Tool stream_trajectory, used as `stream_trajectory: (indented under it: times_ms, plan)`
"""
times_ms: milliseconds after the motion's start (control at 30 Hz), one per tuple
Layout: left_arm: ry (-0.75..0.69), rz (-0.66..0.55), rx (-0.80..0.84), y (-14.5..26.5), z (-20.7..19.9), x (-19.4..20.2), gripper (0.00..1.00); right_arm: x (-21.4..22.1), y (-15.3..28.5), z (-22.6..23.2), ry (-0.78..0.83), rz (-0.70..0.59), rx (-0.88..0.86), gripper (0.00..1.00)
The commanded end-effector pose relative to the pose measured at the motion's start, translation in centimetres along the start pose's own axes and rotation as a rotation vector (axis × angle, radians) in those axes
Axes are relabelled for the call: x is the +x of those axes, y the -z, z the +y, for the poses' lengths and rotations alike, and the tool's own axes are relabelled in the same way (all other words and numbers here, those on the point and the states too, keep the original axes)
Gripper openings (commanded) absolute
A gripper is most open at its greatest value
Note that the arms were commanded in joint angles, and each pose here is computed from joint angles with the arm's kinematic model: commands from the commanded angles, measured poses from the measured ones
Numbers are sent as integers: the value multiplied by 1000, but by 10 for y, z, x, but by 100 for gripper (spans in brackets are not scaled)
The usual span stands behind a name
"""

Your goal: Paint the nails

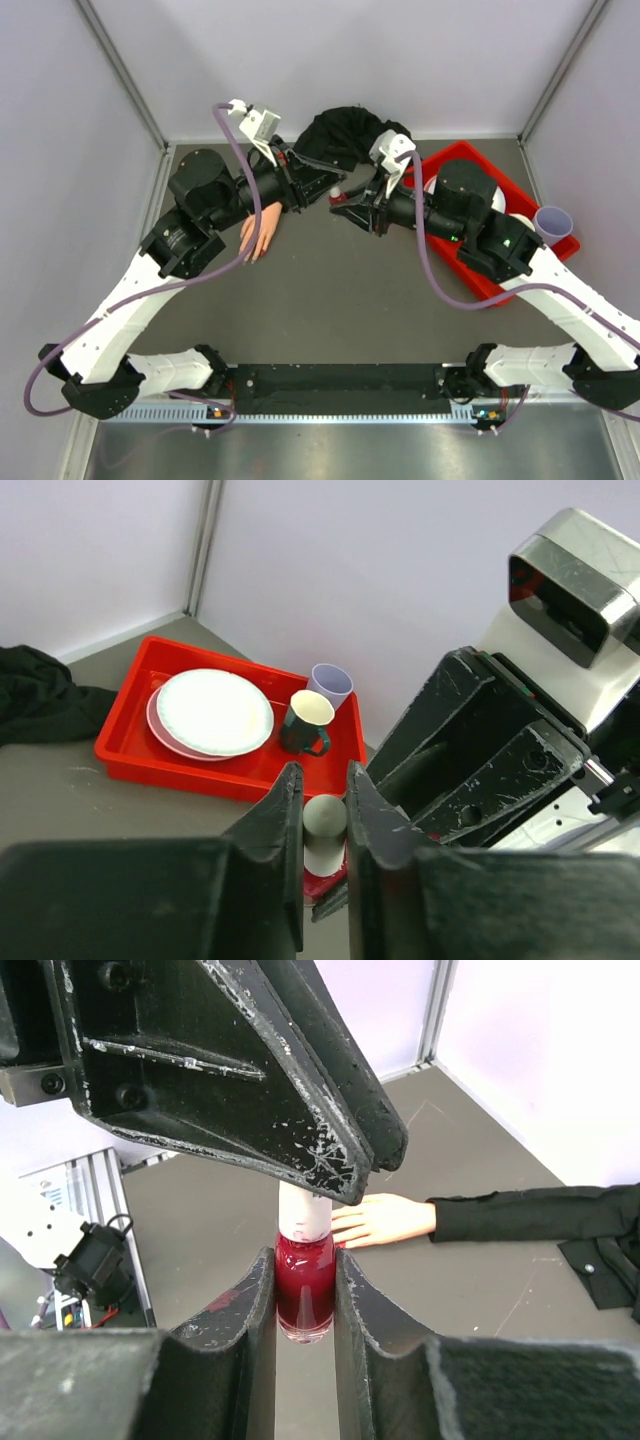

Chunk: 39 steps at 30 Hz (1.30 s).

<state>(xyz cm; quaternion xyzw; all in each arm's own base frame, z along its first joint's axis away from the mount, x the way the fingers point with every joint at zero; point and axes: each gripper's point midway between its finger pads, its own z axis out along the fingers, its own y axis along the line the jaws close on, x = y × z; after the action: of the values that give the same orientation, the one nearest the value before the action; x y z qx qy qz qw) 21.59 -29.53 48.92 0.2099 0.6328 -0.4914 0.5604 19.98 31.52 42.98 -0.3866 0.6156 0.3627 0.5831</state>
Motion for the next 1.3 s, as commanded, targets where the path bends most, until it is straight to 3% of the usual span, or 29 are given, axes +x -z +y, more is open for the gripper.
stream_trajectory:
  times_ms: [0, 100, 133, 200, 233, 267, 300, 333, 367, 433, 700, 800, 900, 1033, 1133, 1167, 1267]
  plan:
    - [-10, 14, 204, -1, -36, 0, 5, -38, 2, -6, 15, -118, 29, 0]
    - [-74, 40, 354, 1, -51, 9, 0, -43, 2, 6, -5, -136, -33, 0]
    - [-95, 100, 511, 12, -68, 26, 0, -45, 2, 11, -4, -144, -63, 0]
    - [-172, 46, 683, 25, -85, 18, 0, -54, 6, 30, -4, -170, -168, 0]
    - [-135, 134, 817, 42, -93, 38, 0, -56, 10, 46, -5, -176, -261, 0]
    - [-254, 31, 918, 52, -103, 24, 0, -61, 13, 56, -16, -190, -318, 0]
    - [-191, 76, 970, 62, -109, 28, 0, -66, 15, 67, -19, -201, -383, 0]
    - [-222, 130, 1050, 74, -115, 35, 0, -67, 23, 86, -42, -196, -498, 0]
    - [-272, 112, 1096, 72, -115, 35, 0, -69, 25, 93, -59, -203, -550, 0]
    - [-246, 195, 1139, 78, -118, 36, 0, -80, 33, 108, -79, -240, -654, 0]
    - [-260, 196, 1133, 75, -118, 37, 0, -82, 31, 107, -91, -235, -647, 0]
    - [-257, 159, 1005, 66, -108, 31, 0, -77, 31, 104, -92, -226, -618, 0]
    - [-386, 67, 872, 59, -102, 16, 0, -73, 35, 104, -87, -219, -611, 0]
    - [-392, 52, 782, 57, -93, 8, 1, -67, 35, 101, -82, -194, -591, 0]
    - [-387, 50, 691, 50, -82, 6, 35, -62, 34, 97, -78, -173, -559, 0]
    - [-377, 56, 659, 47, -78, 8, 51, -59, 34, 96, -83, -160, -552, 0]
    - [-390, 14, 548, 43, -67, -2, 64, -52, 29, 88, -82, -137, -501, 0]
